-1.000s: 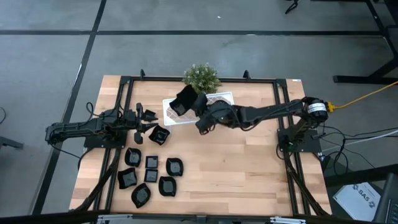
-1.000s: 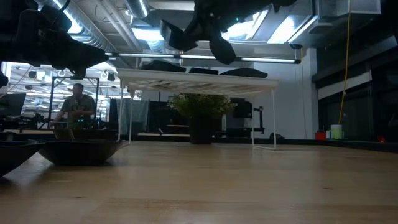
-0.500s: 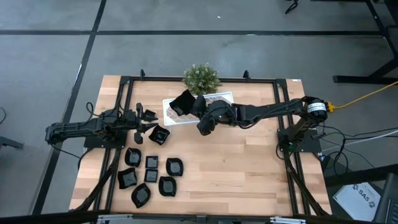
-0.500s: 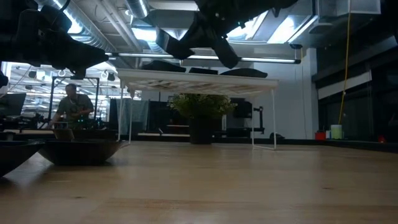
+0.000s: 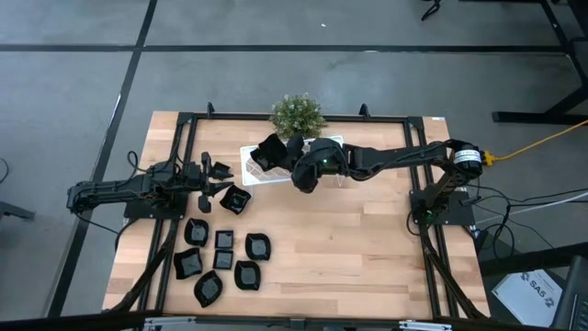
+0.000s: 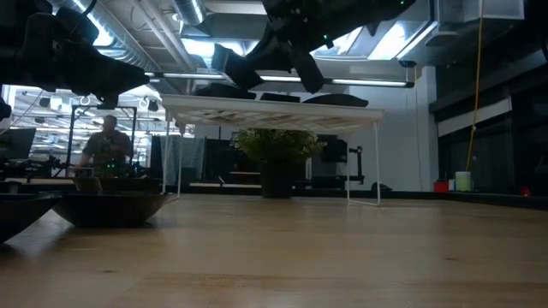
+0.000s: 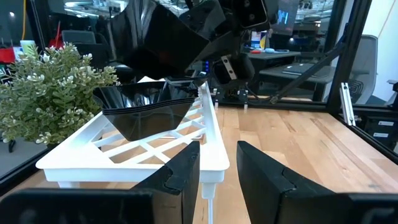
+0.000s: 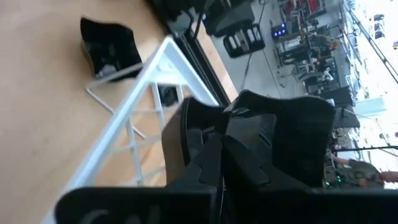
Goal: Pick & Place Mini shaped plates
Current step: Stack the distorted square plate on top of the distorted square plate on the shelf
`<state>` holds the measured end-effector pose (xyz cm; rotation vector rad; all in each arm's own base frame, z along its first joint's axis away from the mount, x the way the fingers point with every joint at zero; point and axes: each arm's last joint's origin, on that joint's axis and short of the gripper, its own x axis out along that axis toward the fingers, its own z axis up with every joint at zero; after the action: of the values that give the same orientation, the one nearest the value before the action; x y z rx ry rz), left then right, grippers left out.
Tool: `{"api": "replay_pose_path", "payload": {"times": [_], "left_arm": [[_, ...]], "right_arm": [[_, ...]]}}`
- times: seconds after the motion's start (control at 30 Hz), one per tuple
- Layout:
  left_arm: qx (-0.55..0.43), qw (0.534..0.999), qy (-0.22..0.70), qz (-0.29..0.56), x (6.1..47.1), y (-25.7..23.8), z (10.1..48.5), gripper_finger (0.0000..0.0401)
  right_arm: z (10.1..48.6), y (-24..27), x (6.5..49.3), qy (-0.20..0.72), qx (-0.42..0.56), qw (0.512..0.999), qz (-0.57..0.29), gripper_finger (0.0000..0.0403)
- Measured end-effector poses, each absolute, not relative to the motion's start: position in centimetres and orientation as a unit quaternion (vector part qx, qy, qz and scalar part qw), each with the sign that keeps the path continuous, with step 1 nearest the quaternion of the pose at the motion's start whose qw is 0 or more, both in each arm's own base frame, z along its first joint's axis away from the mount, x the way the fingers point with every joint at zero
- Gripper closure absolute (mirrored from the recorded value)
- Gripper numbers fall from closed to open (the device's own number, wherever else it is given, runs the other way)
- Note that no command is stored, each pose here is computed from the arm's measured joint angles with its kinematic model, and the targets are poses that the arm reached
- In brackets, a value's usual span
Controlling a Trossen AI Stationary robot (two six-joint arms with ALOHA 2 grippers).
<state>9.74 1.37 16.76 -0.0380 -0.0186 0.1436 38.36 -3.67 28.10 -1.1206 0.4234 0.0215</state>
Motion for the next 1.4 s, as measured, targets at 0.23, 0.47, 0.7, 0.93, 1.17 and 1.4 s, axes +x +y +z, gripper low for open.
{"api": "replay_pose_path", "payload": {"times": [0.23, 0.47, 0.7, 0.93, 1.17, 1.4], "left_arm": [[-0.019, 0.997, -0.009, 0.072, 9.7, 1.4, 16.8, 0.0301], [-0.019, 0.997, -0.009, 0.072, 9.7, 1.4, 16.8, 0.0301], [-0.019, 0.997, -0.009, 0.072, 9.7, 1.4, 16.8, 0.0301], [-0.019, 0.997, -0.009, 0.072, 9.7, 1.4, 16.8, 0.0301], [-0.019, 0.997, -0.009, 0.072, 9.7, 1.4, 16.8, 0.0301], [-0.019, 0.997, -0.009, 0.072, 9.7, 1.4, 16.8, 0.0301]], "right_arm": [[27.7, -3.8, 38.6, 0.203, -0.525, 0.826, 0.012, 0.0351], [27.4, -3.8, 38.8, 0.203, -0.524, 0.827, 0.012, 0.0308], [28.0, -3.7, 39.0, 0.175, -0.468, 0.866, -0.018, 0.0274], [29.0, -1.8, 39.3, 0.121, -0.440, 0.889, -0.024, 0.0260], [29.1, 1.9, 39.4, 0.094, -0.438, 0.894, 0.015, 0.0265], [28.6, 6.3, 38.8, 0.097, -0.375, 0.920, 0.068, 0.0272]]}}
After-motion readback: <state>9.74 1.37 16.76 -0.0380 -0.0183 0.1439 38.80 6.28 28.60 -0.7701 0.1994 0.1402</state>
